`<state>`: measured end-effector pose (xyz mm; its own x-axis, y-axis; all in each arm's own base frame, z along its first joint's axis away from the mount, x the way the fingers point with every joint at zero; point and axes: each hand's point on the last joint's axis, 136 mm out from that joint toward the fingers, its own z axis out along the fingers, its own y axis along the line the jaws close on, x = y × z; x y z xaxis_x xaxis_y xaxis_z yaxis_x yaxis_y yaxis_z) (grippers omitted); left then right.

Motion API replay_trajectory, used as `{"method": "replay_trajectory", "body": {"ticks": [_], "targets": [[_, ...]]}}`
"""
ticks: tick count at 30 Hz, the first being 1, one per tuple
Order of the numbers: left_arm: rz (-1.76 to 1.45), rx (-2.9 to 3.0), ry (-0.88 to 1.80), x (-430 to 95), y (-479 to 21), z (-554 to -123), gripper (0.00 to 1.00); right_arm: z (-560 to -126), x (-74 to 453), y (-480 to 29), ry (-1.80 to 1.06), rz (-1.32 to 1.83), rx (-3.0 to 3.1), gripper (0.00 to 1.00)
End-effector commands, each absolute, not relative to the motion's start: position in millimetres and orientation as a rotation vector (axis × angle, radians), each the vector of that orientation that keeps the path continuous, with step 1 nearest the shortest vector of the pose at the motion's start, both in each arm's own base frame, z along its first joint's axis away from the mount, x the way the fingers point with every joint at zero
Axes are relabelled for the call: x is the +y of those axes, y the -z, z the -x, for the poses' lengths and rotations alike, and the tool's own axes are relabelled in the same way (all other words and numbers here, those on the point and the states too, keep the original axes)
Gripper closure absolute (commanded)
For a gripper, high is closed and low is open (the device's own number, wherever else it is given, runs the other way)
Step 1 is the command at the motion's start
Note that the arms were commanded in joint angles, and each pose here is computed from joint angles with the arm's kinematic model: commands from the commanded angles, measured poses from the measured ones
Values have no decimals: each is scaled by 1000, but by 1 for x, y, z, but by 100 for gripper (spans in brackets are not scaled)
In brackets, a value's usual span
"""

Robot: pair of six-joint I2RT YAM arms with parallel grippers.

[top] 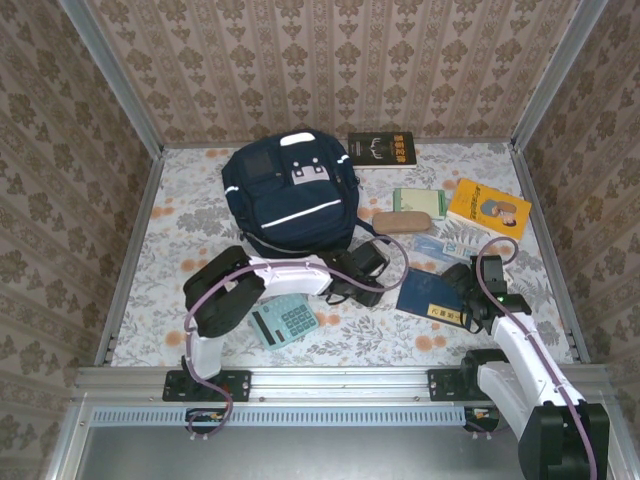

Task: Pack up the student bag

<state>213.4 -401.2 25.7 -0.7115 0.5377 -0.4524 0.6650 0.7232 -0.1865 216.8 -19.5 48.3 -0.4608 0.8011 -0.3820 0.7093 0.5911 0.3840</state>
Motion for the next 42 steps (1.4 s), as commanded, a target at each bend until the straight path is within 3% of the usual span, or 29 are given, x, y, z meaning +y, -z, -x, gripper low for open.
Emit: {"method": "replay_trajectory", "body": {"ticks": [1,12,24,34,42], "targets": [[-843,2582,374,-373,-28,-231,55,-219,1,-42,-382,-1169,2326,0],[-769,2456,401,-354,-77,-242,53,-228,66,-51,-587,-965,2405,0],[-724,2427,440,-345,-90,-245,52,-242,23,-77,-174,-807,2368,0],[-723,2438,431,-344,-86,-246,52,-296,32,-56,-150,-693,2516,0],[-717,2439,423,-343,-86,-246,50,-279,58,-28,-302,-703,2630,1]]}}
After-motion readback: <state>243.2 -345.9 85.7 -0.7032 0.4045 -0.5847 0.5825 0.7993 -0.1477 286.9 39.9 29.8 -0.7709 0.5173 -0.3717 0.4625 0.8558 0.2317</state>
